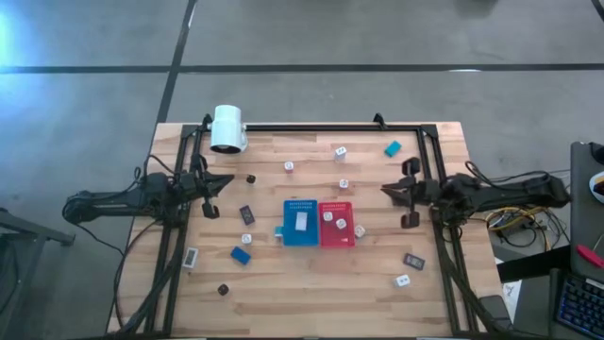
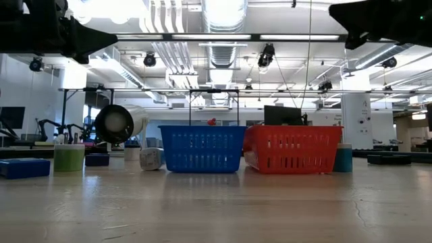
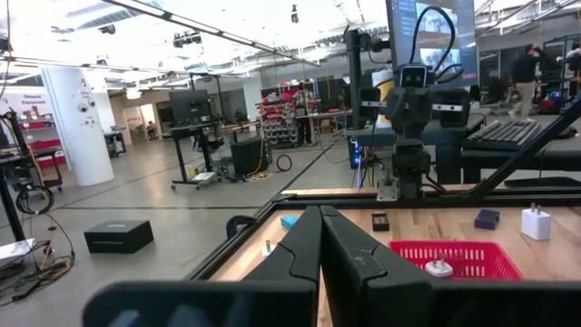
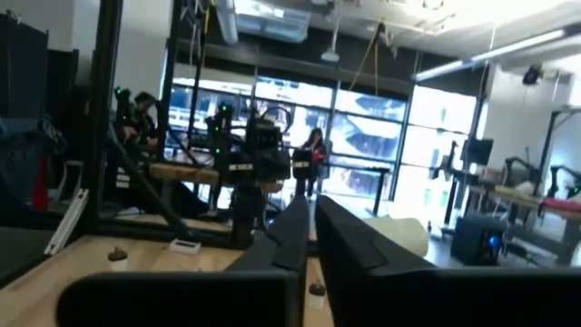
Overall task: Sort adapters and digital timers
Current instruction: Put the dark blue timer into the blue bin
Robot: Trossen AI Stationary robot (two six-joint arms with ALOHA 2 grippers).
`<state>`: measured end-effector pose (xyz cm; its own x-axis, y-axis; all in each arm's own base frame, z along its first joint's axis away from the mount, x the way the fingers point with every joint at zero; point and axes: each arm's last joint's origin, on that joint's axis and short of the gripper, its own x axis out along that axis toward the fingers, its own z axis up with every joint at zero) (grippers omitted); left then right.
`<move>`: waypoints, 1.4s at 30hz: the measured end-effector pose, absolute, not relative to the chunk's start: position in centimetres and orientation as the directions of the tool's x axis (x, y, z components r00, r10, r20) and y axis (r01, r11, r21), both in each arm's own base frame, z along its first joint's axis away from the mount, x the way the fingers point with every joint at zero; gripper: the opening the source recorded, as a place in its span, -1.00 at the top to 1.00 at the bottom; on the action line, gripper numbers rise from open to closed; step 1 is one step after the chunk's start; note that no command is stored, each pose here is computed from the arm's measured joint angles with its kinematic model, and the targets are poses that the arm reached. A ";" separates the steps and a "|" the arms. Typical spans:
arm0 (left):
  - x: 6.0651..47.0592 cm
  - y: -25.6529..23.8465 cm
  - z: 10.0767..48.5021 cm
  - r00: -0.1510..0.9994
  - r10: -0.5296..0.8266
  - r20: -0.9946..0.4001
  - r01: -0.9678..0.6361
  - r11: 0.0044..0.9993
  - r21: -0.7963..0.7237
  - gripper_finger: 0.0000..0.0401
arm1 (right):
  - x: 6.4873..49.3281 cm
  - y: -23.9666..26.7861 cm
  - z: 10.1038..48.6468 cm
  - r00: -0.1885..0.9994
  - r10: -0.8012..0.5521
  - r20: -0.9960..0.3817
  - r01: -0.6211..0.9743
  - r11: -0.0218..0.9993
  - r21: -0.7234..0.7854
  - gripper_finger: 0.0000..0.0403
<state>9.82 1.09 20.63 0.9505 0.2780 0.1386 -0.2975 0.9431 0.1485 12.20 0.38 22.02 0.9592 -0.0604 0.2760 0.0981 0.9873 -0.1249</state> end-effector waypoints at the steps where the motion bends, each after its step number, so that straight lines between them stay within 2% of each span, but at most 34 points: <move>1: 9.8 1.1 20.6 0.951 0.278 0.139 -0.297 0.944 0.147 0.95 | 12.0 0.4 22.0 0.957 -0.052 0.284 0.093 0.987 -0.132 0.94; 8: 9.8 1.1 20.6 0.951 0.278 0.139 -0.297 0.944 0.146 0.97 | 11.3 0.7 21.6 0.945 0.052 0.324 0.013 0.981 -0.193 0.96; 16: 9.8 1.1 20.6 0.951 0.278 0.138 -0.297 0.944 0.144 0.95 | 10.7 0.6 21.0 0.936 0.054 0.349 0.023 0.977 -0.213 0.96; 42: 10.1 1.1 20.2 0.954 0.287 0.091 -0.298 0.943 0.146 0.95 | 10.6 0.6 20.6 0.952 0.054 0.301 0.018 0.972 -0.233 0.96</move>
